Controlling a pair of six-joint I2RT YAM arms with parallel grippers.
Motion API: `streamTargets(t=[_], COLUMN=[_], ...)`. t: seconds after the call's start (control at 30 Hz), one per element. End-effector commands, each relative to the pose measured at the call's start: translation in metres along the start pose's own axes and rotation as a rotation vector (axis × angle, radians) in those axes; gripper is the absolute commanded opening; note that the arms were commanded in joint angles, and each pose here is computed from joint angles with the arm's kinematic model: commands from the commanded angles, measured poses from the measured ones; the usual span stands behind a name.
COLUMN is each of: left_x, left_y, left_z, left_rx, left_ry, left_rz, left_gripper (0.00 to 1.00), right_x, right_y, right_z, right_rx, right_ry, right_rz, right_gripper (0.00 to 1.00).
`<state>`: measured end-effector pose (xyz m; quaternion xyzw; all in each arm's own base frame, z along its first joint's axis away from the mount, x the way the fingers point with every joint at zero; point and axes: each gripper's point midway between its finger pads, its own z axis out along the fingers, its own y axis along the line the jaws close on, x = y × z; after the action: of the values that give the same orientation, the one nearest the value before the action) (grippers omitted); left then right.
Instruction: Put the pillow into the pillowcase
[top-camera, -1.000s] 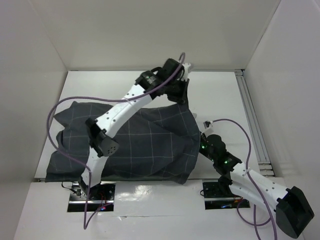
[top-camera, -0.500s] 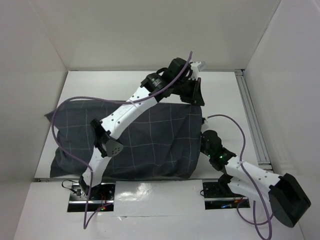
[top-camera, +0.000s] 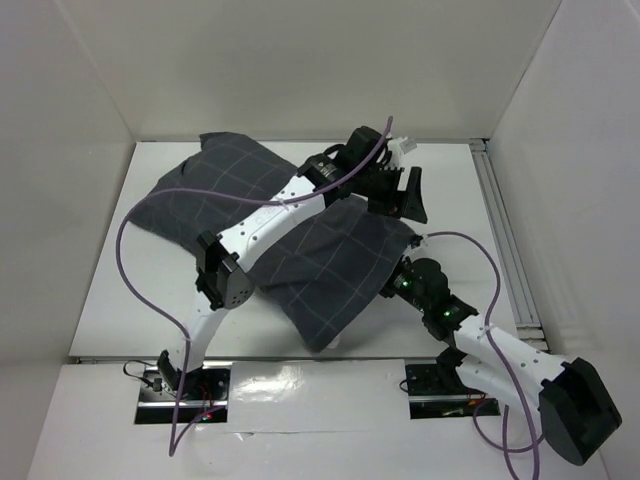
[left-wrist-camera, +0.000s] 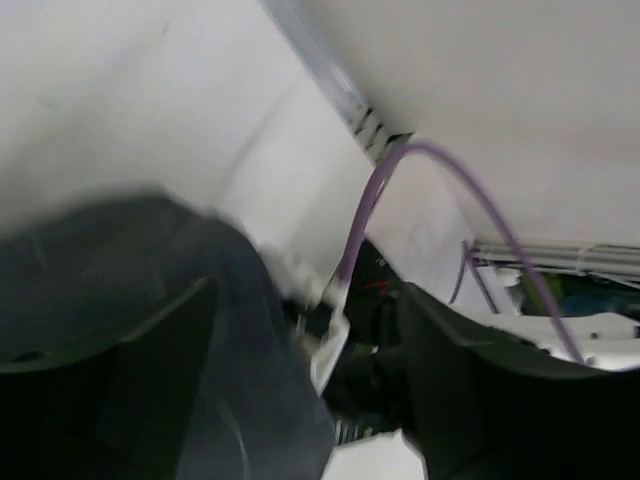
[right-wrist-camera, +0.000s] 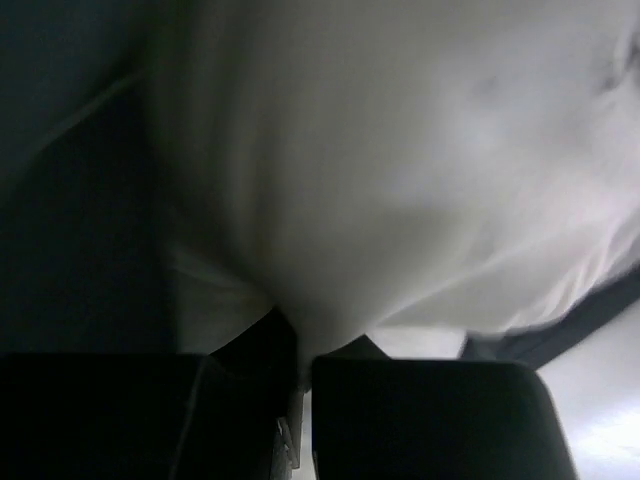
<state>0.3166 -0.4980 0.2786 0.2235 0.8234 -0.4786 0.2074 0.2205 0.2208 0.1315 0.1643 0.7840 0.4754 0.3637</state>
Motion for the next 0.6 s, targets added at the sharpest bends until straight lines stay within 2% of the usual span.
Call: streamTargets(t=[0.0, 0.03, 0.07, 0.13, 0.17, 0.2, 0.23, 0.3, 0.33, 0.37, 0.4, 0.43, 0.5, 0.57], left_x=[-0.019, -0.013, -0.008, 0.02, 0.027, 0.043, 0.083, 0.115, 0.156, 0.172, 0.185, 0.202, 0.217, 0.227], left_y=[-0.024, -0.021, -0.032, -0.01, -0.022, -0.019, 0.008, 0.009, 0.028, 0.032, 0.034, 0.03, 0.034, 0.041], left_z=[-0.063, -0.072, -0.1, -0.108, -0.133, -0.137, -0.128, -0.136, -0.126, -0.123, -0.12, -0.113, -0.107, -0.096], left_rx=[-0.124, -0.178, -0.221, -0.423, -0.452, -0.524, -0.601, -0.633, -0.697, -0.711, -0.712, -0.706, -0.731, -0.756], left_ry=[-0.123, -0.125, -0.145, -0.143, -0.189, -0.201, -0.112, -0.132, -0.083, -0.075, -0.068, -0.051, -0.044, -0.021], left_rz=[0.15, 0.16, 0.197, 0.221, 0.224, 0.226, 0.208, 0.145, 0.11, 0.099, 0.094, 0.108, 0.082, 0.063], left_gripper=[0.95, 0.95, 0.95, 0.83, 0.79, 0.75, 0.75, 0.78, 0.8, 0.81, 0.81, 0.82, 0.82, 0.82], right_x=[-0.043, -0.049, -0.064, -0.086, -0.093, -0.098, -0.099, -0.107, -0.113, -0.115, -0.109, -0.114, -0.119, -0.131], right_y=[0.001, -0.003, -0.005, -0.006, -0.004, -0.004, -0.011, -0.006, -0.005, -0.008, -0.017, -0.018, -0.029, -0.036], right_z=[0.005, 0.009, 0.011, 0.019, 0.023, 0.027, 0.033, 0.036, 0.035, 0.032, 0.027, 0.022, 0.003, -0.016], right_rx=[0.066, 0.082, 0.081, 0.091, 0.087, 0.09, 0.122, 0.14, 0.148, 0.162, 0.209, 0.224, 0.283, 0.317], right_ry=[-0.121, -0.127, -0.155, -0.171, -0.174, -0.168, -0.147, -0.119, -0.127, -0.13, -0.114, -0.123, -0.14, -0.178], right_rz=[0.032, 0.041, 0.056, 0.066, 0.071, 0.058, 0.061, 0.047, 0.03, 0.027, 0.042, 0.033, 0.017, -0.01], right_gripper=[0.0, 0.0, 0.0, 0.0, 0.0, 0.0, 0.0, 0.03, 0.1, 0.19, 0.32, 0.56, 0.76, 0.82])
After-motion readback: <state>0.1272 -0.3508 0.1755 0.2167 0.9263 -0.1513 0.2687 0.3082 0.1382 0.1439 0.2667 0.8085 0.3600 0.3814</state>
